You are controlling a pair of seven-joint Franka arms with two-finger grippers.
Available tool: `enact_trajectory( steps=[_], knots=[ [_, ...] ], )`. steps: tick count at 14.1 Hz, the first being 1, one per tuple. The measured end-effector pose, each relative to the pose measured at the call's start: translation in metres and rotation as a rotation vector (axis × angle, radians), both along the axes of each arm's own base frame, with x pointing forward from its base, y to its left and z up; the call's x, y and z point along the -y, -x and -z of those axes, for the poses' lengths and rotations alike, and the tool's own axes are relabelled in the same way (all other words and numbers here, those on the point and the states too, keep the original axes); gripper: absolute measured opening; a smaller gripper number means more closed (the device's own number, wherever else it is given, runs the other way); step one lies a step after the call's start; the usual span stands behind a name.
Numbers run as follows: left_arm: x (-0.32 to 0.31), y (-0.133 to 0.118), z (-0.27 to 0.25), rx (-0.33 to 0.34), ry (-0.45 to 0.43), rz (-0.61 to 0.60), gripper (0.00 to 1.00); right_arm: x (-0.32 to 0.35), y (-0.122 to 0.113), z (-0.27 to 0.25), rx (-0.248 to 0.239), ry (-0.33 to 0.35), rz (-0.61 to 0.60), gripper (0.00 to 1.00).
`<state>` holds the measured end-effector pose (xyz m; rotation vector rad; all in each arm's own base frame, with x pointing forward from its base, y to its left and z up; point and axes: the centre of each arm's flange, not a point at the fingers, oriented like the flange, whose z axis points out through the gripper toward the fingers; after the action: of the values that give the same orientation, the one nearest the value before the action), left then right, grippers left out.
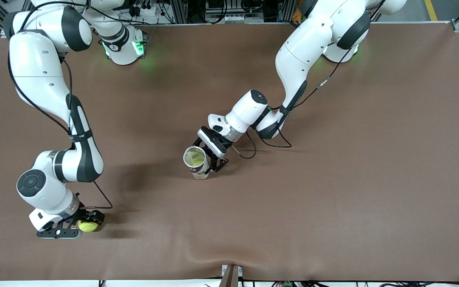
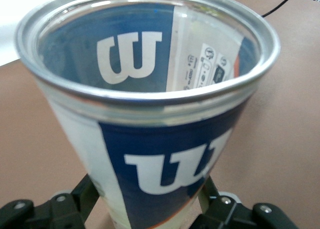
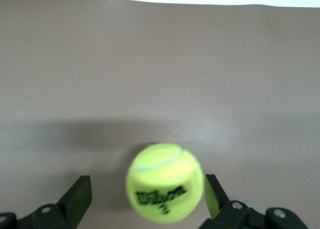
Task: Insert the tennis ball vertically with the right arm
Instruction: 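Grasp the Wilson 3 ball with the right gripper, then carry the Wilson ball over the can opening with the right gripper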
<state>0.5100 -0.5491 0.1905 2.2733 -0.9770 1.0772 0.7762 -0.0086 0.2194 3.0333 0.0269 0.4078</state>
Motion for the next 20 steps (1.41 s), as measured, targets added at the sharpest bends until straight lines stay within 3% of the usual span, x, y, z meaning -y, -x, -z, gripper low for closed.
enact_trajectory(
  steps=[3, 4, 6, 11, 12, 15, 20],
  knots=[
    [0.000, 0.000, 0.000, 0.000, 0.000, 0.000, 0.85, 0.012, 0.001, 0.020, -0.001, 0.006, -0.006, 1.00],
    [0.000, 0.000, 0.000, 0.000, 0.000, 0.000, 0.85, 0.011, 0.002, 0.022, -0.004, 0.005, -0.007, 0.93],
    [0.000, 0.000, 0.000, 0.000, 0.000, 0.000, 0.85, 0.010, 0.001, 0.022, -0.002, 0.003, -0.008, 0.70],
    [0.000, 0.000, 0.000, 0.001, 0.000, 0.000, 0.85, 0.004, -0.002, 0.015, 0.003, -0.039, 0.013, 0.67],
    [0.000, 0.000, 0.000, 0.001, 0.001, 0.000, 0.85, -0.001, -0.001, 0.011, -0.036, -0.078, 0.037, 0.67],
    [0.000, 0.000, 0.000, 0.001, 0.001, 0.000, 0.85, -0.025, 0.011, -0.011, -0.216, -0.225, 0.135, 0.67],
    [0.000, 0.000, -0.001, 0.004, 0.004, -0.001, 0.85, -0.126, 0.049, -0.097, -0.460, -0.299, 0.308, 0.67]
  ],
)
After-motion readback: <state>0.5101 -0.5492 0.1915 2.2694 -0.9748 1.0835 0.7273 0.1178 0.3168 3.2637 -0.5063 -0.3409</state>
